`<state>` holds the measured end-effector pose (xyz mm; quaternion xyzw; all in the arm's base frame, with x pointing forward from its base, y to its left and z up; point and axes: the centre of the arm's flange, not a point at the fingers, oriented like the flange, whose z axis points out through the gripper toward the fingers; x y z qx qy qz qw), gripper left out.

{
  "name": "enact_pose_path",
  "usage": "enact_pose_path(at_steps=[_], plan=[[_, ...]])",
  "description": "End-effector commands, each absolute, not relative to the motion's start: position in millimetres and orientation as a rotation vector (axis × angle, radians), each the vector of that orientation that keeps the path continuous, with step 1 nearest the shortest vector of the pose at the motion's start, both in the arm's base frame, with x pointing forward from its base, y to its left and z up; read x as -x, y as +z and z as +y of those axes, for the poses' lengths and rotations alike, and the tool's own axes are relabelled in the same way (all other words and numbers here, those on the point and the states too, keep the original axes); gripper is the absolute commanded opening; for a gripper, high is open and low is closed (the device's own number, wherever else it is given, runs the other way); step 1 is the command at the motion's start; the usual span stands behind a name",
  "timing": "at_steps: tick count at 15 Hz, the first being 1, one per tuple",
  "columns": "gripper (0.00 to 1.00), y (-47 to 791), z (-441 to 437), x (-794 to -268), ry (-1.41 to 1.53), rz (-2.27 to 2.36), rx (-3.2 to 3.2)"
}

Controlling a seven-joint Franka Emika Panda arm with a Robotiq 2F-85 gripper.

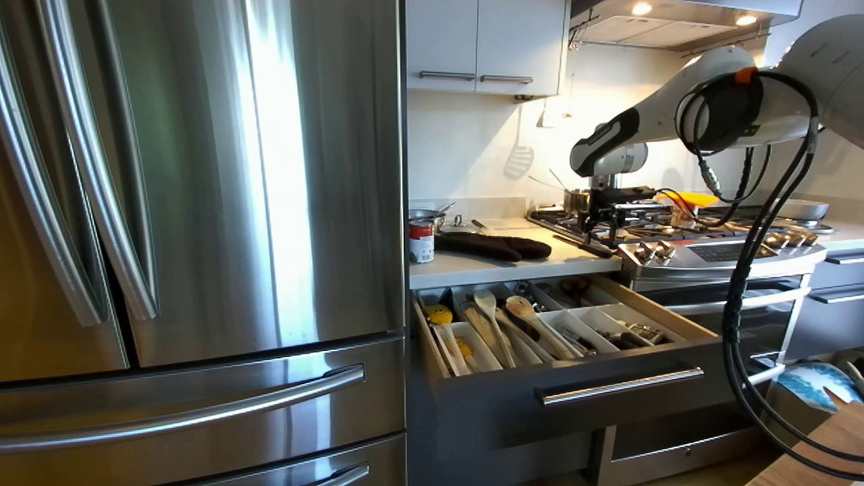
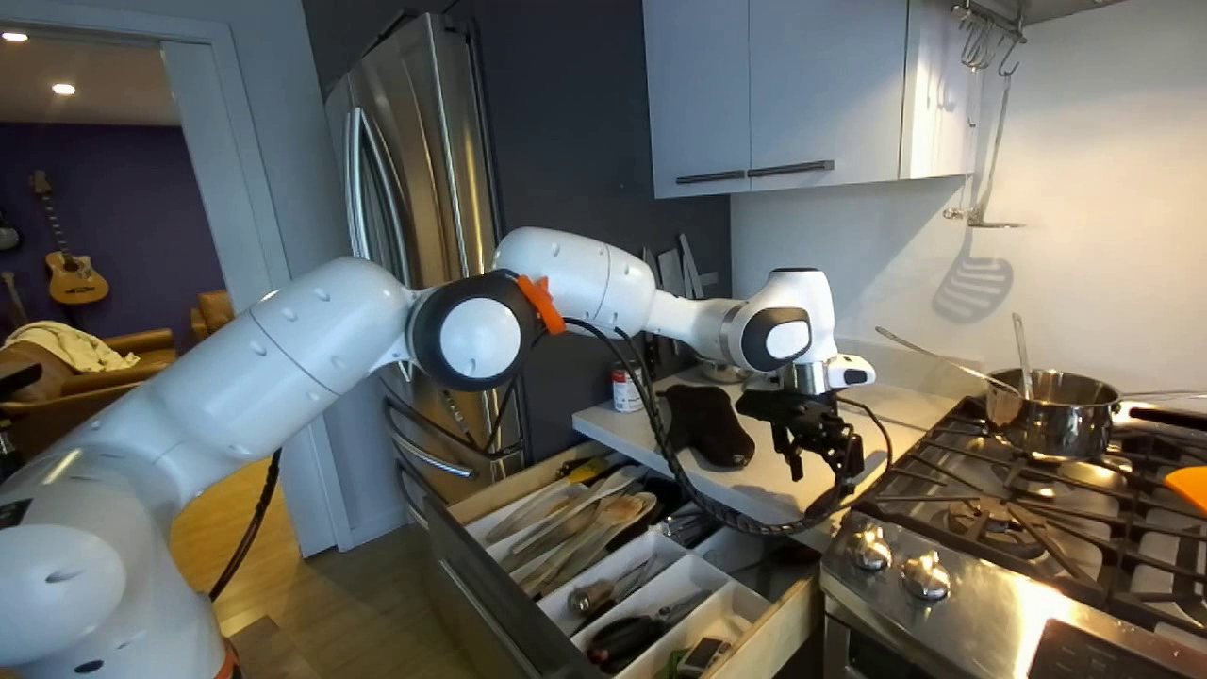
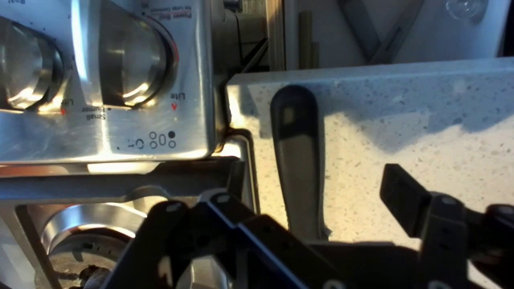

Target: Put the knife into the drawer

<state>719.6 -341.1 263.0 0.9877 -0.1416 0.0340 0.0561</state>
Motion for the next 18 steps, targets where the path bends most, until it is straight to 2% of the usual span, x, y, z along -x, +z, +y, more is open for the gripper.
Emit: enact_pose_path(at_steps=[1,2,3,4,6,7,8,9,10,11,12,14,18], plan=[[0.75,252,-361,-744,0.044,-0.463,-3.000],[0.74,249,-363,-745,0.032,-0.467,-3.004],[0.63,247,-364,-745,0.023,-0.469,-3.006],[0.66,245,-365,-746,0.017,-0.471,-3.008],[0.57,241,-367,-747,-0.001,-0.473,-3.016],[0.56,239,-367,-747,-0.009,-0.470,-3.019],[0.47,237,-368,-747,-0.019,-0.472,-3.024],[0.47,235,-368,-747,-0.028,-0.471,-3.024],[0.44,234,-368,-747,-0.036,-0.470,-3.026],[0.31,232,-368,-748,-0.040,-0.470,-3.025],[0.31,232,-368,-747,-0.046,-0.471,-3.025],[0.10,232,-367,-747,-0.047,-0.472,-3.023],[0.09,258,-348,-731,-0.025,-0.465,-3.027]])
